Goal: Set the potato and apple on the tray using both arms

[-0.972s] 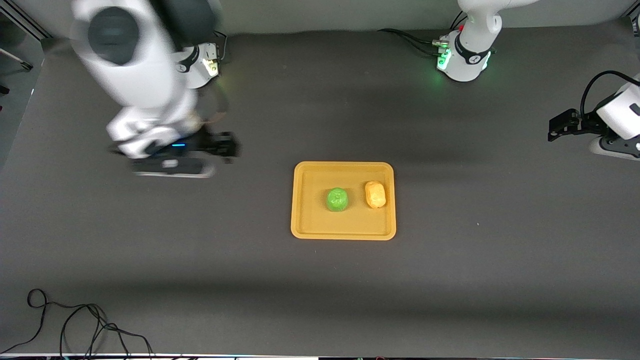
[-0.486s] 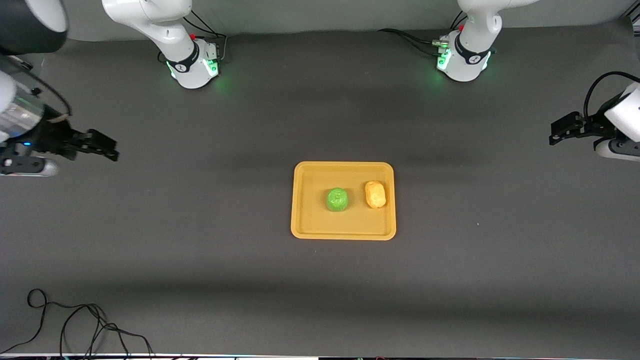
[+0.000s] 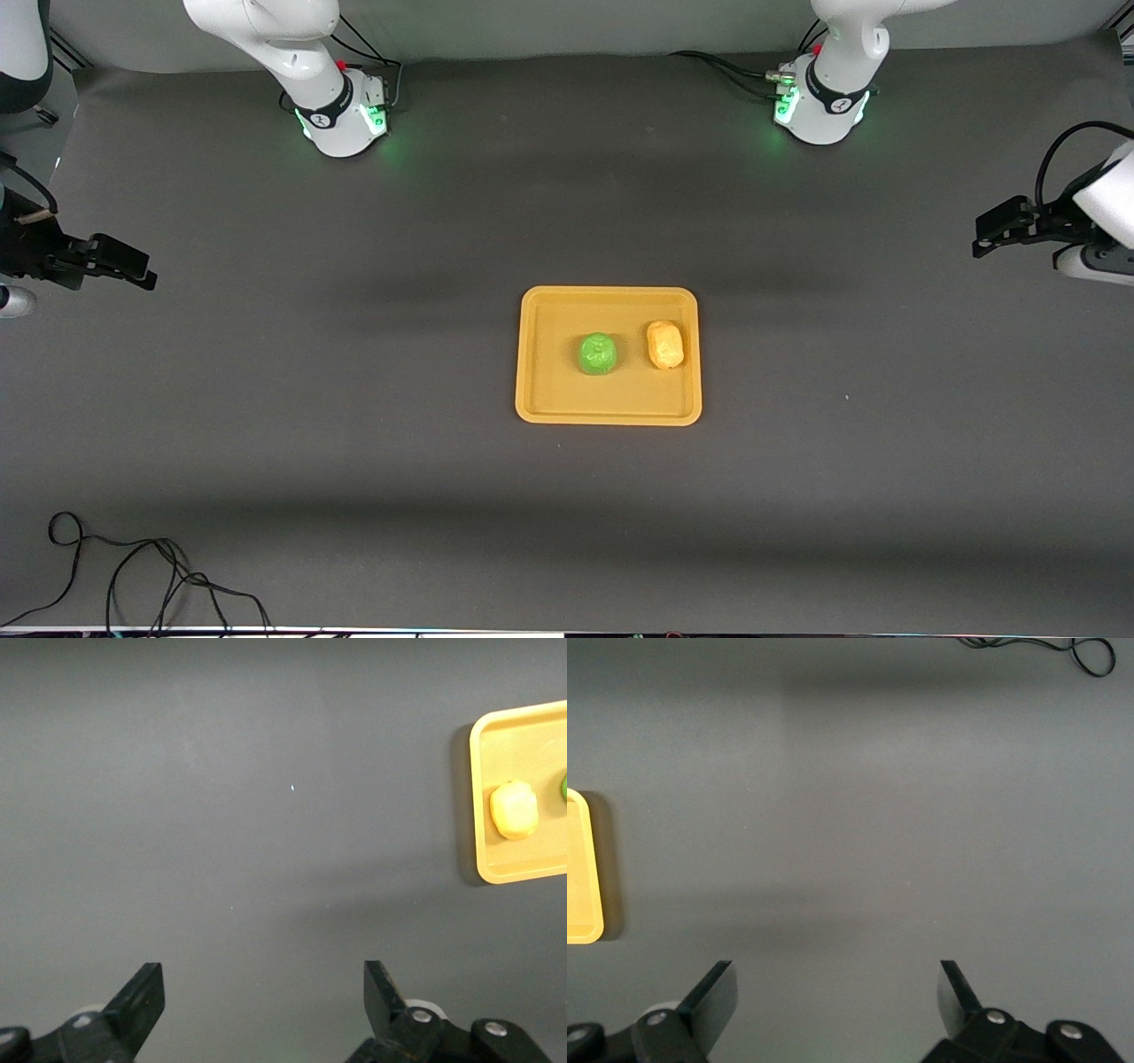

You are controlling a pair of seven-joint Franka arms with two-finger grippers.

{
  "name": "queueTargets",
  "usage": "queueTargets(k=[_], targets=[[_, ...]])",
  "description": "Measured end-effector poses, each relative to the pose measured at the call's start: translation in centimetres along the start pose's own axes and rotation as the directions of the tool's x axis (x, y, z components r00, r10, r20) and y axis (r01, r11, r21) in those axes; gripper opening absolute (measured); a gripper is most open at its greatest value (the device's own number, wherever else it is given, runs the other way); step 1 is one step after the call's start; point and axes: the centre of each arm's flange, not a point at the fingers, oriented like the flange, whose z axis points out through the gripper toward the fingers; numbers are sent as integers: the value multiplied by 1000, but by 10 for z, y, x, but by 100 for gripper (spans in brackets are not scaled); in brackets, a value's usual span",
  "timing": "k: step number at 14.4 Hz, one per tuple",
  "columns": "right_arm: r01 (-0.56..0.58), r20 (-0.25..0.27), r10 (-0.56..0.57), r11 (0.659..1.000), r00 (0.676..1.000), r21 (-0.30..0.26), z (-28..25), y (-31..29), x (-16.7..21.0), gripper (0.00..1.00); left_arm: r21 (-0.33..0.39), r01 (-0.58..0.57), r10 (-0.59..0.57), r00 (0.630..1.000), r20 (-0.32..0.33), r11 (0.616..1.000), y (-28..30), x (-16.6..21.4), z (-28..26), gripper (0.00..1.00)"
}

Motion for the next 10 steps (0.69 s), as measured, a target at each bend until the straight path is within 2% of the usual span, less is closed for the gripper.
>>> queueTargets(k=[4, 10], targets=[[5, -1, -5, 1000, 1000, -1, -1, -3, 0, 100, 2, 5, -5, 1000, -13, 1000, 1, 1, -8, 100], [5, -1, -5, 1000, 1000, -1, -1, -3, 0, 100, -7, 21, -21, 1000, 9, 1000, -7, 10, 6, 100]])
